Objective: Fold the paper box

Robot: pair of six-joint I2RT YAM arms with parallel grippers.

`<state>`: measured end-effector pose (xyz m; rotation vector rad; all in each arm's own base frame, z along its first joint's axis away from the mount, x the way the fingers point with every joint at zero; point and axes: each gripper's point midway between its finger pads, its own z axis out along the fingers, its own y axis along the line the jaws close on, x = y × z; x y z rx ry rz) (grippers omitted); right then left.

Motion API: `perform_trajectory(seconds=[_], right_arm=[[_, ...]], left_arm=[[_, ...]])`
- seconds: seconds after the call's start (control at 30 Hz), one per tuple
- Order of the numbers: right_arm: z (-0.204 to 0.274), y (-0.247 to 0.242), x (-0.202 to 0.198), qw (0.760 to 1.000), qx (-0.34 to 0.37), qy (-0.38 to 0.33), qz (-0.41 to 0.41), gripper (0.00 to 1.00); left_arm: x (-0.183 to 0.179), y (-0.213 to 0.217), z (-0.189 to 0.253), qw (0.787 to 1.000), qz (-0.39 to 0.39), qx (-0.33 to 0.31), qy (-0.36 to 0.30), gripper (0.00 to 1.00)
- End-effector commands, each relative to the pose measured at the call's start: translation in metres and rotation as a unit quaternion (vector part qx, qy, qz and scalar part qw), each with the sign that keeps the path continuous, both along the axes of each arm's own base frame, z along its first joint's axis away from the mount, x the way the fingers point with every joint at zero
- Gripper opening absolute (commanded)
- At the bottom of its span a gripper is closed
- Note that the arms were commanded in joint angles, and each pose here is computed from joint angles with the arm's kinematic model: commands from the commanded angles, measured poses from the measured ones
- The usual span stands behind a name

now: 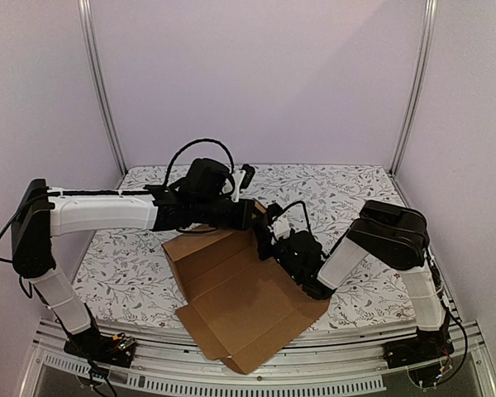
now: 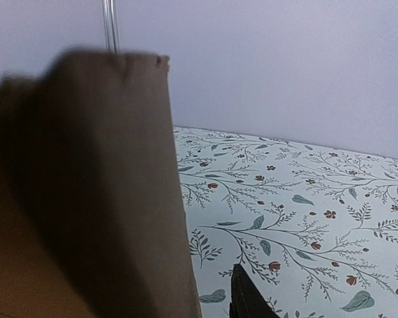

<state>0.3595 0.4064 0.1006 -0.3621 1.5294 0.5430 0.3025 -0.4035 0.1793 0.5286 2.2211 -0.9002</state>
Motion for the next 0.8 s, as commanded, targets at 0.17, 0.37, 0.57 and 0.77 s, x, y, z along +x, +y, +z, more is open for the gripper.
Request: perform_trajectory(seconds=[0.17,0.37,0.57,0.77], right_arm=[[-0.023,-0.003,0.002,1.000,0.000,0.018,-0.016,0.29],[-0.022,0.001,0.004,1.000,0.001,0.016,-0.015,0.22],[-0.019,0.008,0.003,1.000,0.003,0.011,0.001,0.00],[-0.015,0.009,0.002,1.000,0.001,0.005,0.002,0.00]], left_arm=[[-0.023,0.018,-0.048,0.996,-0.004,0.068,0.060,0.00],[-0.023,0.018,-0.046,0.996,-0.004,0.066,0.060,0.00],[-0.023,0.017,-0.047,0.996,-0.005,0.066,0.061,0.00],[-0.023,0.017,-0.044,0.996,-0.005,0.063,0.062,0.00]])
